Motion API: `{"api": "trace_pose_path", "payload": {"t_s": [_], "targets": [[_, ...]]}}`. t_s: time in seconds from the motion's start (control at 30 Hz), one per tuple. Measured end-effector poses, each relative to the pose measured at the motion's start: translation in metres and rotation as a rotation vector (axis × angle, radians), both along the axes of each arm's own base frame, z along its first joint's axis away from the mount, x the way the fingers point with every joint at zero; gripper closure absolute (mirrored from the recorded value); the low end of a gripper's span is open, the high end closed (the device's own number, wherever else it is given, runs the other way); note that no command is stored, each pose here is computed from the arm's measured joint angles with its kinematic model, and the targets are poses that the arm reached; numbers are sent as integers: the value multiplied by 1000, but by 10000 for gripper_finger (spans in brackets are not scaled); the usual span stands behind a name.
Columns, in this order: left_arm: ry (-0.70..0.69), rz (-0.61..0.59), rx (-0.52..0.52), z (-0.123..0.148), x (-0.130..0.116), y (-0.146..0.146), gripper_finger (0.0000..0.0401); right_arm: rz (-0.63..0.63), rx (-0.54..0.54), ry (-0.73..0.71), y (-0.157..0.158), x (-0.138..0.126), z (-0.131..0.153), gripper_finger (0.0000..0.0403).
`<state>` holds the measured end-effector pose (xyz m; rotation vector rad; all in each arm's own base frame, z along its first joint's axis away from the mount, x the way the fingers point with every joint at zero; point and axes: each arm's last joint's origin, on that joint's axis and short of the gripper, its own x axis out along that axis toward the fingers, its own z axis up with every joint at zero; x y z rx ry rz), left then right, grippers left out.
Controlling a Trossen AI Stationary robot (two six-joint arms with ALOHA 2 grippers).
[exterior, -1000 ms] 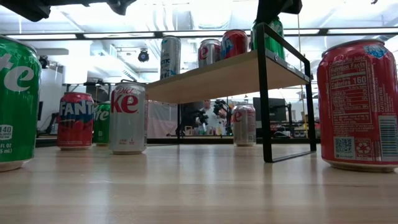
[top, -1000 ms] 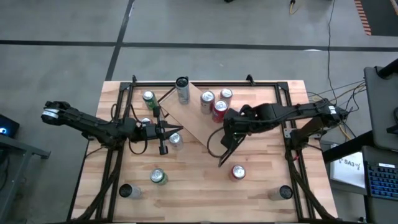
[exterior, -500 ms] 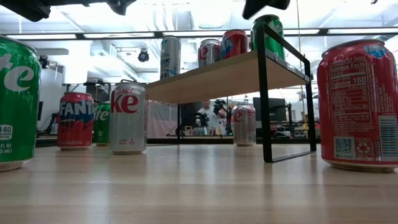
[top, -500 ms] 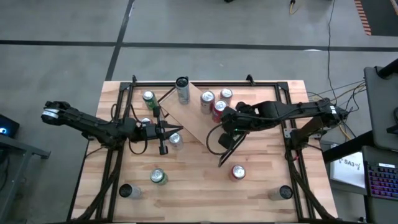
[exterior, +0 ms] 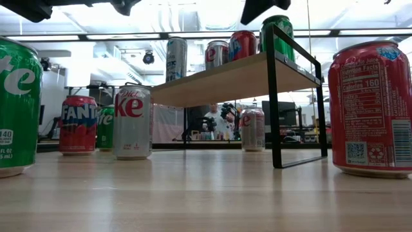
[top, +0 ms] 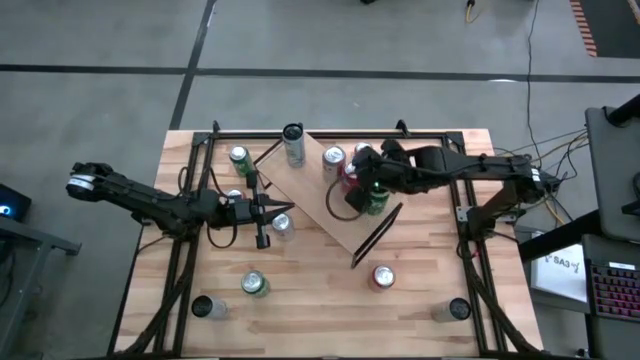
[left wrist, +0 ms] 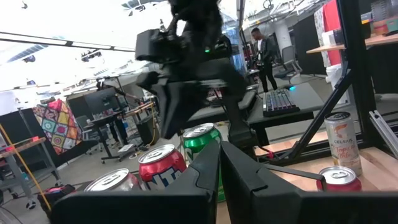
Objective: Place canned beverage on shelf
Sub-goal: Adjust the green soda can on the shelf, then adjust the orange soda can on the shelf
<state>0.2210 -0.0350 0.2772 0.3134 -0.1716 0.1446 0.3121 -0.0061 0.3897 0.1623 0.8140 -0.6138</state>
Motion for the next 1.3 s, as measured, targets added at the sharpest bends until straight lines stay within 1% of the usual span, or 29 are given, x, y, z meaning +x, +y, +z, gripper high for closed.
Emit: {"api": "trace_pose_path", "payload": {"t_s": [0.13, 0.27, 0.73, 0.9, 1.3], "targets": [[0, 0, 0, 0, 0, 0, 401, -36, -6, 5, -13, -1, 0, 390], [0, 0, 0, 0, 0, 0, 401, -50, 4, 12, -19, -1, -1, 390], [0, 0, 0, 0, 0, 0, 401, -49, 13, 47, -18, 0, -6, 390], [0, 0, 0, 0, 0, 0, 401, -57, 50, 72, -18, -2, -9, 390], [0, 0, 0, 0, 0, 0, 401, -55, 70, 85, -17, -5, -9, 390]]}}
